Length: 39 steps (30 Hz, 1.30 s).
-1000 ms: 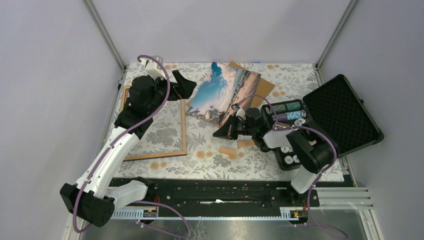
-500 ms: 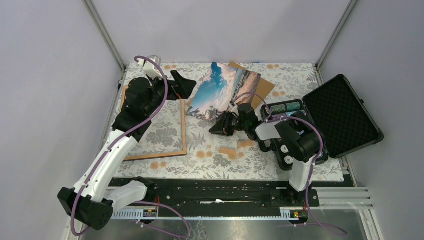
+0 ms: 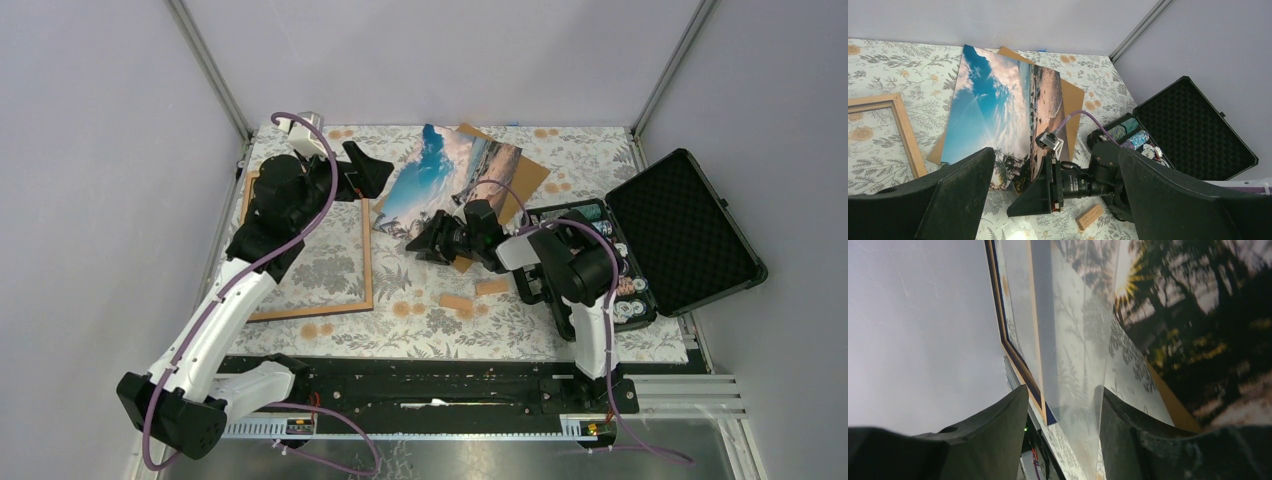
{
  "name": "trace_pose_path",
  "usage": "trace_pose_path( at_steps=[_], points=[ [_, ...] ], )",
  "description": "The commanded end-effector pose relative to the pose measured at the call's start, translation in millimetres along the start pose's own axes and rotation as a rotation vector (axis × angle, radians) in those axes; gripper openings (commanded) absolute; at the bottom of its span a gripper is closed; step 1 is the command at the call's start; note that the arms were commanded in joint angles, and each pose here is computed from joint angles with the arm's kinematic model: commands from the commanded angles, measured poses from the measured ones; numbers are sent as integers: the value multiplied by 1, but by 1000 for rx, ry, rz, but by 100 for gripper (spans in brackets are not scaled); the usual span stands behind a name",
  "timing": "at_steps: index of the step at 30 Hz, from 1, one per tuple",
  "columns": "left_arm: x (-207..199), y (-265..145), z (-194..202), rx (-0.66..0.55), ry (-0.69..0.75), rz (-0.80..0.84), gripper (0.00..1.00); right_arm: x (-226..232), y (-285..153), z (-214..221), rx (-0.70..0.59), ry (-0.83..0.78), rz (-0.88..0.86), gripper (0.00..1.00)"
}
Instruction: Put the photo into the frame
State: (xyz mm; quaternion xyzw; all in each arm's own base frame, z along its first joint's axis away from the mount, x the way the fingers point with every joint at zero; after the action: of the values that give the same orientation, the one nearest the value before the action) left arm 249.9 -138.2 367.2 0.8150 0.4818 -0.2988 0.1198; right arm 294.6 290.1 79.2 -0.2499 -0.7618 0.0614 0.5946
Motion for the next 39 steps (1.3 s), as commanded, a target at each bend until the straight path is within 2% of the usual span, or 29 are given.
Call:
trace_pose_path(
  at_steps=[1,17,21,25,30,33,39],
  points=[
    [-6,4,-5,-32,10,50,99,17,16,-25,-55,-82,-69,61],
    [3,20,8,30,-17,35,99,-5,73,-65,19,-39,-165,66],
    [7,25,13,55,-35,27,99,-5,86,-79,38,-25,-220,63],
    [10,31,18,72,-45,20,99,-2,87,-85,8,-34,-235,50],
    [12,35,21,88,-51,13,99,-1,89,-80,2,73,-296,17],
    [13,36,21,89,-52,11,99,7,90,-72,21,124,-348,2],
    [16,35,19,82,-56,3,99,25,86,-55,26,182,-354,0]
  ],
)
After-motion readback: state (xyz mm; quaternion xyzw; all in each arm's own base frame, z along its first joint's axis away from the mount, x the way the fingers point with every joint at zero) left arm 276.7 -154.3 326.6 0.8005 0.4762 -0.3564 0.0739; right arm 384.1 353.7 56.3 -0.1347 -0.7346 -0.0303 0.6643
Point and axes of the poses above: each gripper's point midway between its finger pads, its own y axis out along the fingers, its own x axis along the line the jaws close on, z = x × y, the point moved 9 cm from there along -y, back along the fingers, and after that the axes turned 9 degrees about -y, right-handed, at the moved point
